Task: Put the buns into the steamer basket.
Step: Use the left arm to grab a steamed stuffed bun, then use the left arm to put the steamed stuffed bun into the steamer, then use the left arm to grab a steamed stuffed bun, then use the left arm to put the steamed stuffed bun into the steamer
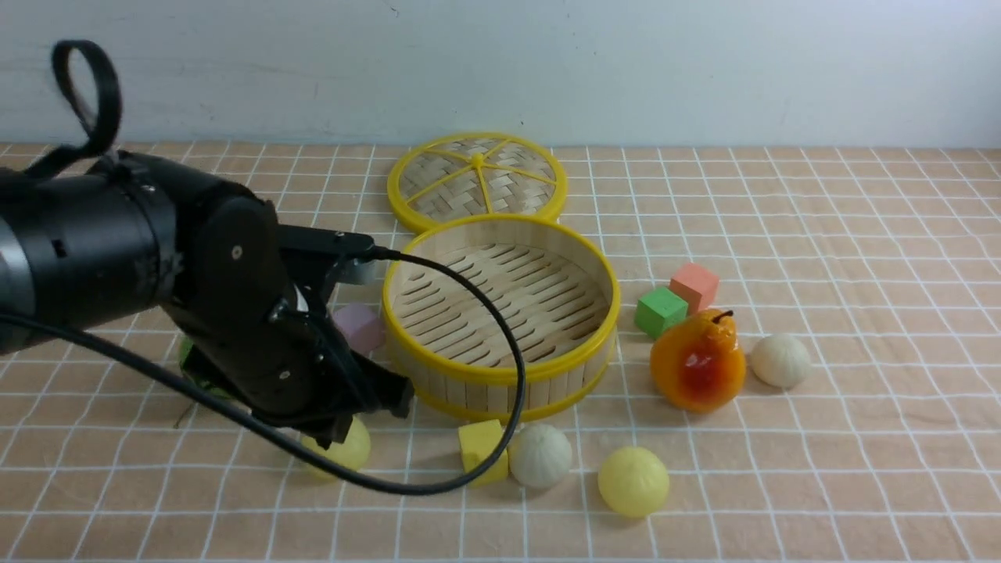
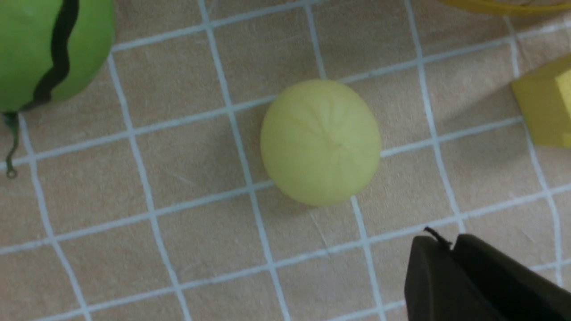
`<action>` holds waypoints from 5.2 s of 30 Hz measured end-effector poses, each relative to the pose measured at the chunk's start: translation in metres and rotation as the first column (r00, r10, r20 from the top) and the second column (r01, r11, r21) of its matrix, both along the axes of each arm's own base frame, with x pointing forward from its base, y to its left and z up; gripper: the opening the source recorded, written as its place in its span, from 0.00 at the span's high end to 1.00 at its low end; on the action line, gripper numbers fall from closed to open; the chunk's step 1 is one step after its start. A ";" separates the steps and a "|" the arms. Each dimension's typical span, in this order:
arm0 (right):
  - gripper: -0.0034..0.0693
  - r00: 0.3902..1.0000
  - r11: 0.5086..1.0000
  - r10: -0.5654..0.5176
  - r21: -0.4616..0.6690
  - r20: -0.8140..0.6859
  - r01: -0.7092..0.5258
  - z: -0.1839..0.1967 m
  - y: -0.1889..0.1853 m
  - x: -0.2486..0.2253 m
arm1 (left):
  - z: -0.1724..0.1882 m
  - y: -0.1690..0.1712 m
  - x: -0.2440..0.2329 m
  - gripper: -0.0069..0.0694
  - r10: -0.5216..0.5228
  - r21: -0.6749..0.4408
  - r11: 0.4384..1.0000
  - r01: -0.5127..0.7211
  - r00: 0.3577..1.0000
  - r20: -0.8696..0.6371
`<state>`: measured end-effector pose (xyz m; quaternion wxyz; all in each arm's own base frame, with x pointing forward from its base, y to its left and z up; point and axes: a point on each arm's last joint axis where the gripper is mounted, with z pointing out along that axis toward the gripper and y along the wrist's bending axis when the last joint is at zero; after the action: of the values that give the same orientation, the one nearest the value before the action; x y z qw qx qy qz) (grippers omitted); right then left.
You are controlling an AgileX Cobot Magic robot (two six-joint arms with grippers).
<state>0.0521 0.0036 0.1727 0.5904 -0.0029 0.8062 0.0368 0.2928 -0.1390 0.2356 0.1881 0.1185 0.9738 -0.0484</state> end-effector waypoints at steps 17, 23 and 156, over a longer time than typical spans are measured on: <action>0.62 1.000 1.000 0.000 0.000 0.000 0.000 0.000 0.000 0.000 | -0.041 -0.005 0.027 0.54 -0.041 0.083 0.996 0.037 0.998 0.052; 0.62 1.000 1.000 0.000 0.000 0.000 0.000 0.000 0.000 0.000 | -0.052 -0.006 0.032 0.60 -0.069 0.115 0.991 0.062 0.996 0.062; 0.62 1.000 1.000 0.000 0.000 0.000 0.000 0.000 0.000 0.000 | -0.007 -0.129 0.100 0.87 -0.360 0.085 0.933 0.350 0.886 0.293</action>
<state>0.0521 0.0036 0.1727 0.5904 -0.0029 0.8062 0.0368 0.3925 -0.2677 0.2287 0.3218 0.3033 0.8956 -0.0487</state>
